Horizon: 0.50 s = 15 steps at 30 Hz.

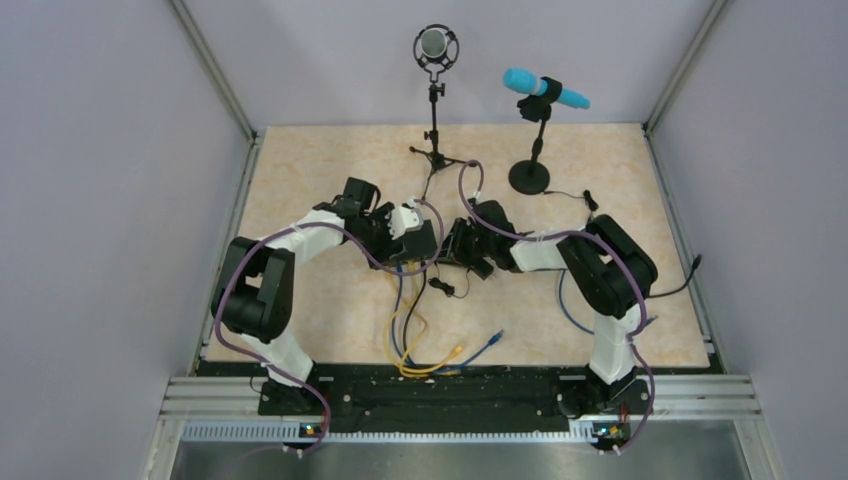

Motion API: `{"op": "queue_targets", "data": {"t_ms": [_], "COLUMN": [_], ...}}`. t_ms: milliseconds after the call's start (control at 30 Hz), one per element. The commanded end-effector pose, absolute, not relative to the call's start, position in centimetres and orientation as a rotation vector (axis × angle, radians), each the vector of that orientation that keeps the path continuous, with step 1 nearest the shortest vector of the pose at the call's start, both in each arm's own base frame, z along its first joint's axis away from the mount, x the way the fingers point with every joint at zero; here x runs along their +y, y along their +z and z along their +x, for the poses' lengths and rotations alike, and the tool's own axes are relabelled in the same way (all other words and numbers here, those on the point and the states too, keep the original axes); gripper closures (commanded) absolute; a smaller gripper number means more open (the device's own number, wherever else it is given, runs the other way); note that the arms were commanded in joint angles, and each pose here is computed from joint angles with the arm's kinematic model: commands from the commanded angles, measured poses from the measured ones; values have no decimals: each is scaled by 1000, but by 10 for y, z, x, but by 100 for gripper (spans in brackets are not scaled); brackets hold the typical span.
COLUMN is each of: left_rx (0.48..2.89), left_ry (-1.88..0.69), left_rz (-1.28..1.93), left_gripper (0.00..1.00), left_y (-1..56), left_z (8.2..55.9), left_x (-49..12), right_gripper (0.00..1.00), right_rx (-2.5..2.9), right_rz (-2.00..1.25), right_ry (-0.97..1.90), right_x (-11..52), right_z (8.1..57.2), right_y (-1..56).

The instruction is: Pull the plug from the switch port

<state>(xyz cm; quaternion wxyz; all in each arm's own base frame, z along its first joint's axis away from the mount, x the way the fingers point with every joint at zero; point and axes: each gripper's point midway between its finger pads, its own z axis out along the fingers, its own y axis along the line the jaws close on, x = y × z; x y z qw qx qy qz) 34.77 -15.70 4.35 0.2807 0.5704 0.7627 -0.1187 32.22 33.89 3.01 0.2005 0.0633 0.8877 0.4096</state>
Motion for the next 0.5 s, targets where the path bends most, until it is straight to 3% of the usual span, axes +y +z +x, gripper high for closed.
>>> {"op": "queue_targets", "data": {"t_ms": [0, 367, 467], "left_rx": [2124, 2140, 2146], "left_ry": [-359, -362, -364], "left_rz": [1556, 1559, 1559], "left_gripper": [21, 22, 22], "left_y": [27, 24, 24], "left_z": [334, 334, 334], "left_x": [-152, -151, -152], "right_gripper": [72, 77, 84], "right_rx": [2474, 2477, 2474], "right_rz": [202, 197, 205], "right_ry": [1151, 1202, 1212], "right_x": [334, 336, 338], "right_z": [329, 322, 324], "right_y": [25, 23, 23]}}
